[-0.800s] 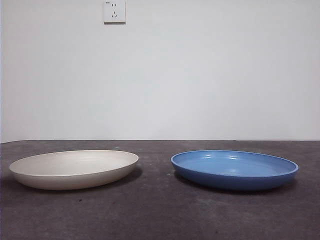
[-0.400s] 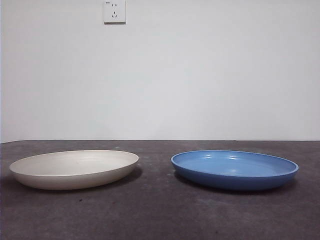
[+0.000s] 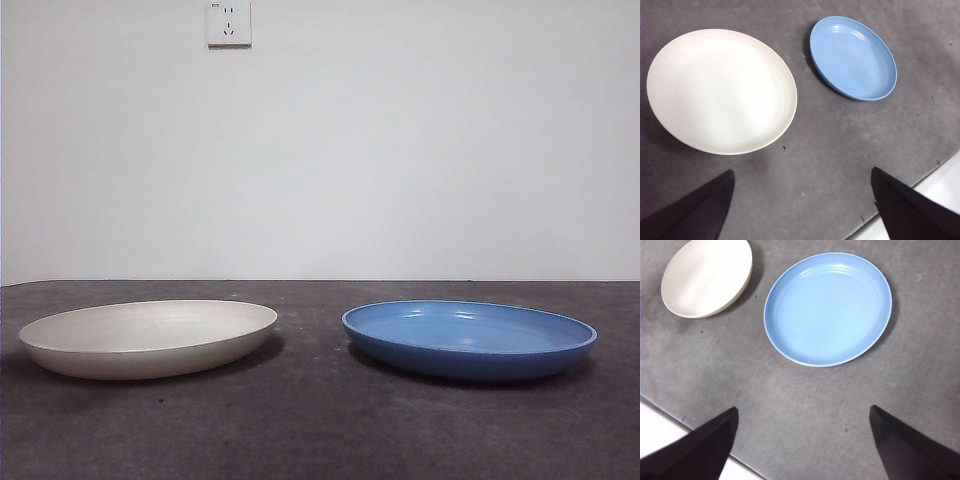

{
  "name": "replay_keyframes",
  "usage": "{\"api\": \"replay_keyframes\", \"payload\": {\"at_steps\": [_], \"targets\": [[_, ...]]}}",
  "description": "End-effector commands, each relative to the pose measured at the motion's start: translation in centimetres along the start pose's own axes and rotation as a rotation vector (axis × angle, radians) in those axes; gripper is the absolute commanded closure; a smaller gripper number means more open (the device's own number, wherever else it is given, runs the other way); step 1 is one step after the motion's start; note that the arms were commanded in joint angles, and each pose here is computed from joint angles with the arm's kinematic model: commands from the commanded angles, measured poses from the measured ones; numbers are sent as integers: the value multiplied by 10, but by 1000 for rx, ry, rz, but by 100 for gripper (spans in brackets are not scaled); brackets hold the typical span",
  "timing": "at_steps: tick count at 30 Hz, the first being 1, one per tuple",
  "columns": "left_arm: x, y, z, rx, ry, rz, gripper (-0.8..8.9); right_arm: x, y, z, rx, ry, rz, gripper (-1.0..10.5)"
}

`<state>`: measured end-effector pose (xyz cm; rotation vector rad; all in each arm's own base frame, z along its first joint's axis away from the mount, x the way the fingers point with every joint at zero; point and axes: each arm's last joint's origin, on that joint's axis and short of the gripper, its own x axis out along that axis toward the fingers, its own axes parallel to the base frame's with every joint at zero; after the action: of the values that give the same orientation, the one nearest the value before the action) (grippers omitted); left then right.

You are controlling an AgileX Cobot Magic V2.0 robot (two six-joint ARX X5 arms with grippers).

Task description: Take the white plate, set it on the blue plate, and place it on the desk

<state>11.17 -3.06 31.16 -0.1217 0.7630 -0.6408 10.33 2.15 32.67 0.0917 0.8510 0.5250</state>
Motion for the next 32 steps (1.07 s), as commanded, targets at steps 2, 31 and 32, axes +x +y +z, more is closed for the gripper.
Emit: {"api": "replay_keyframes", "payload": {"at_steps": [2, 31, 32], "targets": [[-2, -1, 7, -7, -30, 8, 367, -3, 2, 4, 3, -18, 4, 521], [118, 79, 69, -129, 164, 319, 377, -3, 2, 5, 3, -25, 4, 521], [124, 82, 70, -129, 166, 319, 377, -4, 2, 5, 1, -28, 3, 521]]}}
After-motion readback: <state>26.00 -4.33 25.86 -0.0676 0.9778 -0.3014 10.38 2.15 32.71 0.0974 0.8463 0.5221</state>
